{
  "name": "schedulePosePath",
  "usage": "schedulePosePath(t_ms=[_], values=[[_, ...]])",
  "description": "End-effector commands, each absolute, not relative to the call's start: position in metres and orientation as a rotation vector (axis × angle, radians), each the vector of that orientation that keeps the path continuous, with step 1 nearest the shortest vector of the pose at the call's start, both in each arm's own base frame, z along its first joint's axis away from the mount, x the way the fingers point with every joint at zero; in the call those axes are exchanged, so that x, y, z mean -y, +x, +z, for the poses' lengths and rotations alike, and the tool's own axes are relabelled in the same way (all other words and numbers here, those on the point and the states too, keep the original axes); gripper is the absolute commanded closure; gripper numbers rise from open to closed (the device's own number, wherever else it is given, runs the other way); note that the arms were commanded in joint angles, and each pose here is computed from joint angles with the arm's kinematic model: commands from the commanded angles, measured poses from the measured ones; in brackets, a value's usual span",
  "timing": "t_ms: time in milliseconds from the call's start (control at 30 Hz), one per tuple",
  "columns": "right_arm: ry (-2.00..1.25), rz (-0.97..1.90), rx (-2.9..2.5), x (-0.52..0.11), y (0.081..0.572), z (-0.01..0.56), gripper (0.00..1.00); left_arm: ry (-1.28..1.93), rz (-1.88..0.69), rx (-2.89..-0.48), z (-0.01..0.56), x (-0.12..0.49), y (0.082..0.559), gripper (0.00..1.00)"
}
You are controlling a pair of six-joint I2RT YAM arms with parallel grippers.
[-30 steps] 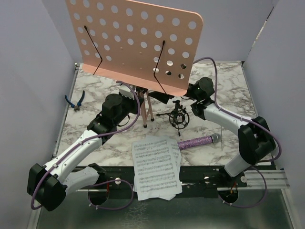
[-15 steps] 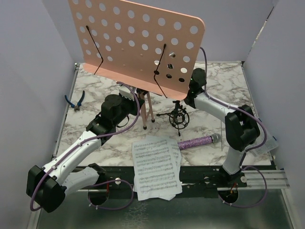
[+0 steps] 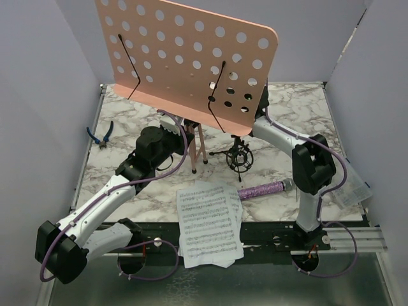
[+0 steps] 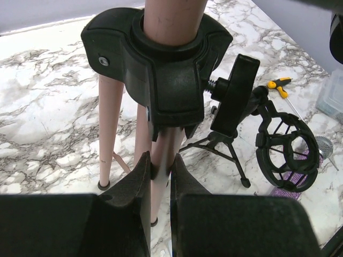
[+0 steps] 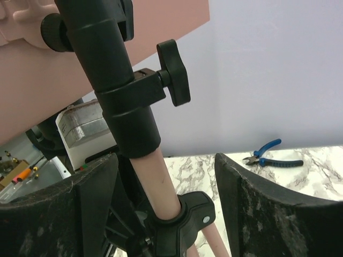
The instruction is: Set up the instrument practice props
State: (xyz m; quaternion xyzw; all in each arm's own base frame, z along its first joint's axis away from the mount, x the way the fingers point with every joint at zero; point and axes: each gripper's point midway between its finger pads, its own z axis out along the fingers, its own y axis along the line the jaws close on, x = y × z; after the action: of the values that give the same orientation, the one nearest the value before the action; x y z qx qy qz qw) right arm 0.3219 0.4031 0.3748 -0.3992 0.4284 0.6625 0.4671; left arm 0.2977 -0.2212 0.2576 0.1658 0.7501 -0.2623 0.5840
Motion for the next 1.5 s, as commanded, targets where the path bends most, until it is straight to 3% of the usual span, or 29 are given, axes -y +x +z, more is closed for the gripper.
schedulePosePath(t_ms=[0,200,600,867,967,1467], values=[[-1.040,1.651,-1.032,-0.412,0.316,0.372,0.25,0.375,-0.774,-1.661,0.288,0.240,0.284,1.00],[-1.051,1.658,-1.028,-0.418,0.314,0.372,0.39,0.368,-0.767,-1.668,0.286,0.239,0.285,1.00],[-1.042,1.608,-1.016,-0.413,0.310,0.375,0.99,0.296,-0.713,-1.652,0.290,0.224,0.288,1.00],[-0.996,1.551,-0.997,-0.409,0.313,0.381,0.99,0.234,-0.649,-1.652,0.289,0.211,0.294,0.94],[-0.975,1.528,-0.981,-0.407,0.313,0.385,0.99,0.220,-0.630,-1.654,0.289,0.208,0.296,0.84],[-0.805,1.397,-0.929,-0.393,0.319,0.404,0.99,0.184,-0.584,-1.645,0.283,0.197,0.297,0.53]])
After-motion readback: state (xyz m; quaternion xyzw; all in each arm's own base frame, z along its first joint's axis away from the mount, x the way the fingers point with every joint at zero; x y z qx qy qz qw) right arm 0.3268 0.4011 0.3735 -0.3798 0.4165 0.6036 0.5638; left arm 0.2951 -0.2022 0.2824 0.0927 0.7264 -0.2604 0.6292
